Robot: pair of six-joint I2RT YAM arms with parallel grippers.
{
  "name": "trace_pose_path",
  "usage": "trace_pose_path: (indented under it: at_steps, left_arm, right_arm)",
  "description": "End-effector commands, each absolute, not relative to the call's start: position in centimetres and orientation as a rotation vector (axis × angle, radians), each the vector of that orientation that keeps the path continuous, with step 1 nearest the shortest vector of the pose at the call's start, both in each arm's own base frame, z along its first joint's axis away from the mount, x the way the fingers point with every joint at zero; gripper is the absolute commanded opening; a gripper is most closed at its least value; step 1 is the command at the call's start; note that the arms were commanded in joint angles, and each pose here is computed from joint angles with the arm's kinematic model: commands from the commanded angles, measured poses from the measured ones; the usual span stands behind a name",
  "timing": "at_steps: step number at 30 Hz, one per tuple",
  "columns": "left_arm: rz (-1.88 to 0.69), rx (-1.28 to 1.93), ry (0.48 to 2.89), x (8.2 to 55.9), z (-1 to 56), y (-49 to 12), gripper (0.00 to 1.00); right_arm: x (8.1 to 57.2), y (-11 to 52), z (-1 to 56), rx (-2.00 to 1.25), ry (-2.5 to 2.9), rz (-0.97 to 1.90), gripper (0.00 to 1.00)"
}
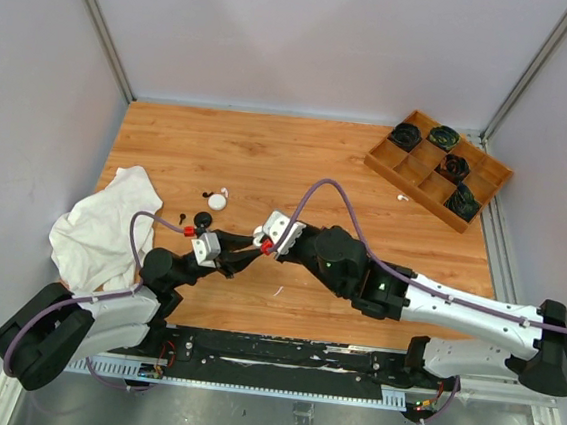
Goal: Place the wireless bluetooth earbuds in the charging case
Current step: Place the earbud in the charging case.
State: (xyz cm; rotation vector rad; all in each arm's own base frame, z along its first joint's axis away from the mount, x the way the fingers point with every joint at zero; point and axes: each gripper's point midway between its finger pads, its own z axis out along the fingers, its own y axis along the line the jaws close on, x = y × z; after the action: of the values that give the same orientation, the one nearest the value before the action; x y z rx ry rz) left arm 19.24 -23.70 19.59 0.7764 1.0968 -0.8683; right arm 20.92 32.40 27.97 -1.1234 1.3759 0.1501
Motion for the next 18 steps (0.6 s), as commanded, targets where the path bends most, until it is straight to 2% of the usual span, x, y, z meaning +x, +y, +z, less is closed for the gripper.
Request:
trace_pose_path:
  at_steps: [1,18]
  left_arm:
    - [-0.848,0.736,1.057,19.4,20.7,-23.2,0.00]
    - [-0.865,0.709,1.060,19.4,20.8,-23.1,0.00]
  right_arm:
    - [20.4,33.7,29.4,-1.116,1.257,0.101,0.19]
    - [19.6,35.7,27.5,-1.112,1.173,-0.021,0.19]
